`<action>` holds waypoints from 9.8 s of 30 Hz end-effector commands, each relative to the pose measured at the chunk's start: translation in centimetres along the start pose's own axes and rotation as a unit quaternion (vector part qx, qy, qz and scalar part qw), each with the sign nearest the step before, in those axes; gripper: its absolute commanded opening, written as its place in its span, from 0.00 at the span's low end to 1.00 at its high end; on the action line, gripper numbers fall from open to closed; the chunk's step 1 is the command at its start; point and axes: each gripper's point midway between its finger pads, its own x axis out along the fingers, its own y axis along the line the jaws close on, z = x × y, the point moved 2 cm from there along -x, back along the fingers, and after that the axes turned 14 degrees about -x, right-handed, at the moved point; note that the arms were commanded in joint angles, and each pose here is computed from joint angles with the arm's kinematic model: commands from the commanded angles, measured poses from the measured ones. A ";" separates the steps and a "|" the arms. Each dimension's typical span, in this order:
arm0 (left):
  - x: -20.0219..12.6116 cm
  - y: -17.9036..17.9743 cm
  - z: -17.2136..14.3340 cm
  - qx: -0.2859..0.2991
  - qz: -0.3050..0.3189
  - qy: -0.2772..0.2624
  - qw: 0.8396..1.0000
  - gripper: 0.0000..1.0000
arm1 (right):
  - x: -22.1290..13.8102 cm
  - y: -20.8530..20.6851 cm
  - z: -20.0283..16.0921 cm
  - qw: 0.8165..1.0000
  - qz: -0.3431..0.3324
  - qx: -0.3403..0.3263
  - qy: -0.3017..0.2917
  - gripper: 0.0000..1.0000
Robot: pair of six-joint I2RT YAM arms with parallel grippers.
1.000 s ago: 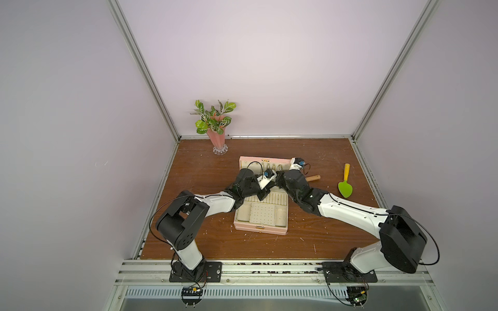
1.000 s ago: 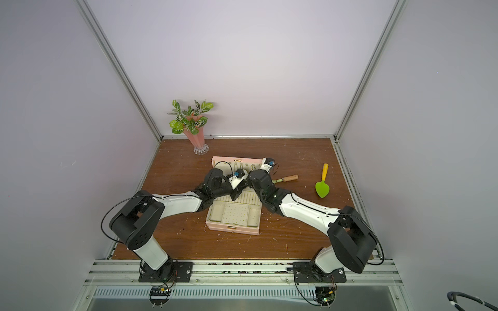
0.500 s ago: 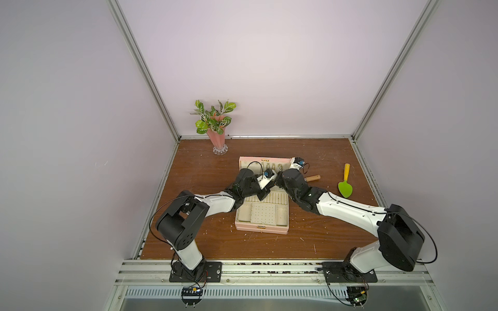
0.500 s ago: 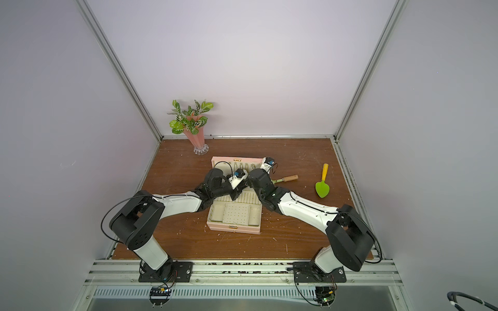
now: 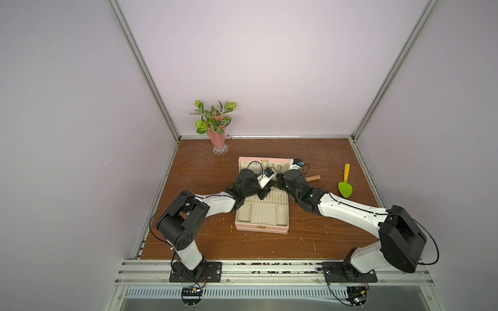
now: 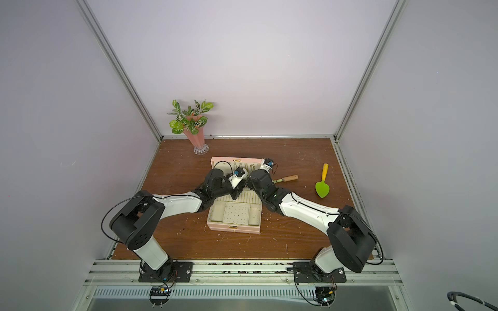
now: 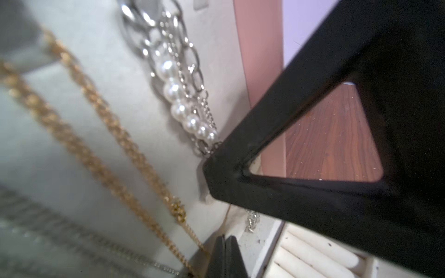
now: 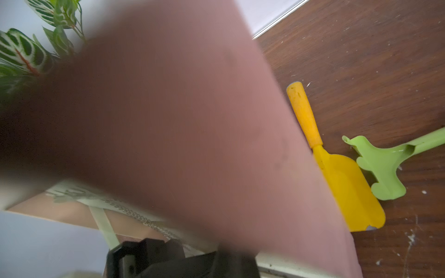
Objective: Put jewelry chain into jewelry box
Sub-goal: Adjust the necklace in the storage slot, then reset both arms
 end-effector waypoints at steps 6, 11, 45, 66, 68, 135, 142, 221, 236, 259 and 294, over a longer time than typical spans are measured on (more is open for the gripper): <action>-0.5 0.2 3.6 0.011 0.008 -0.070 0.997 0.01 | -0.9 -0.8 -0.6 1.000 0.004 0.006 0.013 0.00; -0.5 -0.1 4.0 0.009 -0.001 -0.078 0.997 0.01 | -0.8 -1.1 -1.2 1.000 0.002 0.005 0.019 0.00; -0.6 -0.1 4.4 0.005 -0.003 -0.088 0.996 0.01 | 0.7 -0.2 -3.5 0.997 0.028 0.000 0.067 0.00; -0.6 -0.1 4.5 0.005 -0.002 -0.088 0.996 0.01 | 0.6 0.2 -3.6 0.996 0.038 -0.003 0.075 0.00; -0.7 -0.1 4.6 0.004 -0.002 -0.089 0.996 0.01 | 0.7 0.1 -3.9 0.996 0.037 -0.005 0.080 0.00; -0.9 -0.8 4.5 0.017 -0.018 -0.086 0.996 0.01 | -0.9 -0.6 -1.3 0.991 0.010 -0.122 -0.055 0.19; -0.9 -0.7 4.5 0.017 -0.018 -0.086 0.996 0.01 | -0.1 -0.5 -1.8 0.990 0.007 -0.130 -0.045 0.20; -1.4 -1.9 3.8 0.050 -0.047 -0.082 0.994 0.01 | -0.5 -0.4 2.7 0.986 0.035 -0.145 -0.079 0.00; -1.4 -1.6 4.5 0.044 -0.039 -0.093 0.994 0.01 | -0.3 -1.8 2.0 0.989 0.025 -0.132 -0.066 0.15; -1.4 -0.8 5.3 0.026 -0.012 -0.111 0.993 0.08 | -1.2 -1.5 2.2 0.989 0.042 -0.127 -0.070 0.29; -13.3 -1.2 6.7 -0.069 0.099 -0.157 0.980 0.79 | -9.7 -5.6 3.4 0.963 0.070 -0.218 -0.142 0.83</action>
